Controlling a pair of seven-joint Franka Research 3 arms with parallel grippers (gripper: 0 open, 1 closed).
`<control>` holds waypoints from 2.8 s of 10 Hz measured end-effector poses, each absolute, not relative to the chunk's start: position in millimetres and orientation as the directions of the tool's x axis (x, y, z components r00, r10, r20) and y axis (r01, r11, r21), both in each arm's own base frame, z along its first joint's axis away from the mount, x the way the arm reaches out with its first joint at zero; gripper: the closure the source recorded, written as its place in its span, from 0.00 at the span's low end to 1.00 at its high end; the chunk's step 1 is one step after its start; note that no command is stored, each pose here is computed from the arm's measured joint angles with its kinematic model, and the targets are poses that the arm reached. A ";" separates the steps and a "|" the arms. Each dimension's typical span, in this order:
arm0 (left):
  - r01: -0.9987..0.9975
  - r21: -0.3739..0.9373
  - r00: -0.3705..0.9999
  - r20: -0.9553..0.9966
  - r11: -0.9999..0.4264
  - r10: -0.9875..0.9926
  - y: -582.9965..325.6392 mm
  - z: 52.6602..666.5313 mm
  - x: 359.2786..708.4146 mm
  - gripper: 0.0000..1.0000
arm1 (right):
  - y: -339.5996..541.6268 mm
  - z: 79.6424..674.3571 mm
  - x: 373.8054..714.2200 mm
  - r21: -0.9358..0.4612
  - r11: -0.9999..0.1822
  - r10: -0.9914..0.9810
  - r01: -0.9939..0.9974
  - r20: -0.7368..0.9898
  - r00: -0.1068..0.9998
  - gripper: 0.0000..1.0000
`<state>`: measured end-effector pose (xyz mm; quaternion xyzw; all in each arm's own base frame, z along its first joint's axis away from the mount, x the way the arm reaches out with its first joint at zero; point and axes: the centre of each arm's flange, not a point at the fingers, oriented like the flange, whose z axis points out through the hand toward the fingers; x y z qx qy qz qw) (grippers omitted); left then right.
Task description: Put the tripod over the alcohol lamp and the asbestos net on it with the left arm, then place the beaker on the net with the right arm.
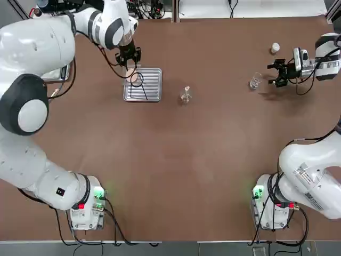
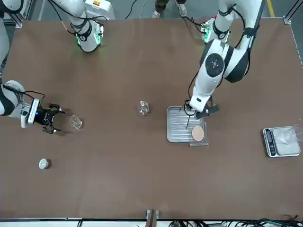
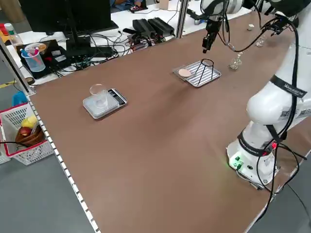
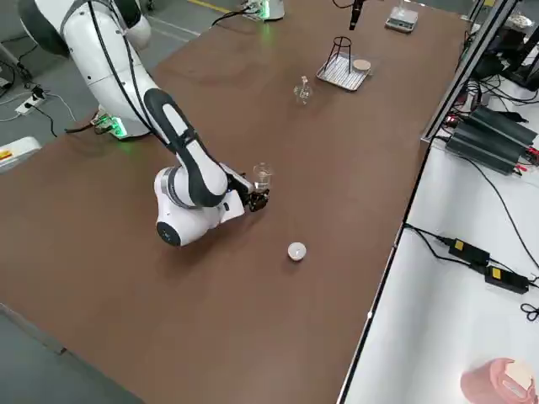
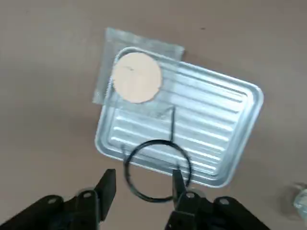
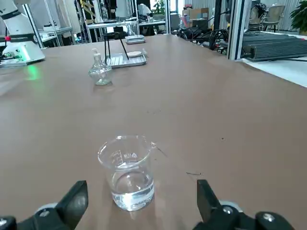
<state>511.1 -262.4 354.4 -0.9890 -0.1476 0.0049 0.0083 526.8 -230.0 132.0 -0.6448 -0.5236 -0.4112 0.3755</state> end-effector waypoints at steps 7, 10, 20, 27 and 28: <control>0.410 0.010 0.912 0.017 -0.912 0.410 -277.6 286.1 462.4 0.46 | -217.5 116.8 531.7 -0.043 -0.176 0.356 0.984 0.929 0.104 0.00; 0.412 -0.005 0.911 0.032 -0.911 0.411 -278.9 276.1 462.3 0.52 | -217.4 115.5 534.2 -0.040 -0.190 0.352 0.981 0.930 0.106 0.00; 0.416 -0.029 0.909 0.021 -0.909 0.415 -274.8 276.9 463.7 0.91 | -204.7 115.4 539.2 -0.019 -0.169 0.339 0.985 0.938 0.076 0.00; 0.369 -0.093 0.928 -0.007 -0.925 0.371 -306.3 357.4 503.9 0.92 | -197.7 102.6 525.1 -0.022 -0.154 0.325 0.988 0.943 0.071 0.00; 0.349 -0.118 0.935 -0.028 -0.930 0.354 -325.2 363.0 509.5 0.92 | -197.3 100.3 521.6 -0.026 -0.153 0.322 0.988 0.944 0.075 0.00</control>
